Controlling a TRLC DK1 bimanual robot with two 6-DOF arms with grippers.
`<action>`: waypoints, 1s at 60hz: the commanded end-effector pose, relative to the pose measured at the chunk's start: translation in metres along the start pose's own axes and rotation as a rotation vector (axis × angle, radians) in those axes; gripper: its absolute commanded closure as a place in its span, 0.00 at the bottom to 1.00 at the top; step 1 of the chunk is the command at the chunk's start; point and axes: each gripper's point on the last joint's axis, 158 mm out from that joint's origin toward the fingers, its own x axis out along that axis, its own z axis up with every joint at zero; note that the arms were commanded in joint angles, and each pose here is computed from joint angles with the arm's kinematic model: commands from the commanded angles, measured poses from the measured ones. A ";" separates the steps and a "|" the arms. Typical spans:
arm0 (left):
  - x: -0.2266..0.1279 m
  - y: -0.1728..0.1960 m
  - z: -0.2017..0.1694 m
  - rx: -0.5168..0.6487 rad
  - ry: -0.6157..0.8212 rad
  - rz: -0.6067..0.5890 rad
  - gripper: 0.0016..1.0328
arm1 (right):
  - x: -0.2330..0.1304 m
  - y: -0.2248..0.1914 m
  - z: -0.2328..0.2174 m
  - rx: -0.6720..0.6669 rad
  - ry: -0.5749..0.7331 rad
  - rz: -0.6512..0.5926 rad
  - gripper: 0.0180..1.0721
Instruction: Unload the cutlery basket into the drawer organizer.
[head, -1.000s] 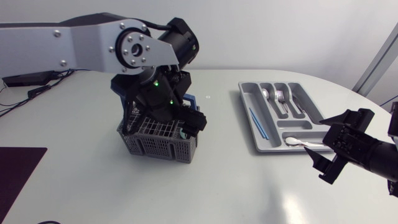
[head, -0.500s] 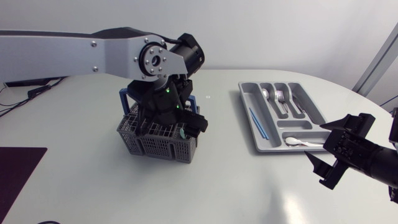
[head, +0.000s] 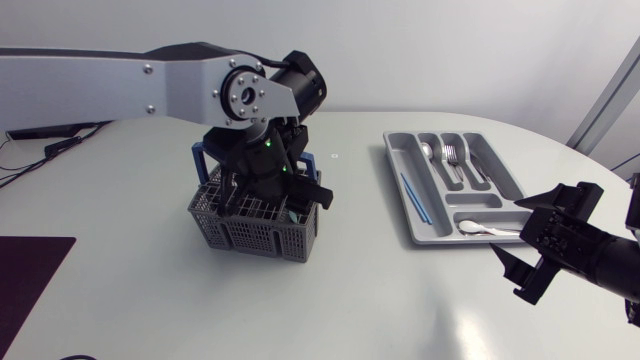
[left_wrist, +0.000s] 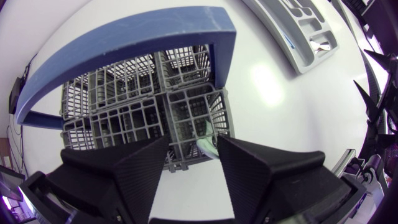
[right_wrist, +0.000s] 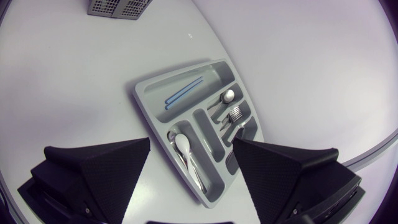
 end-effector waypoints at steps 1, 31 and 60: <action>-0.008 0.006 0.000 -0.017 -0.014 0.005 0.65 | 0.002 0.011 -0.006 0.003 0.010 0.022 0.09; -0.012 0.005 -0.011 0.015 0.017 -0.006 0.72 | -0.001 0.016 -0.007 0.003 0.011 0.025 0.09; 0.003 -0.008 -0.023 0.070 0.058 -0.023 0.75 | -0.003 0.018 -0.008 0.003 0.012 0.022 0.09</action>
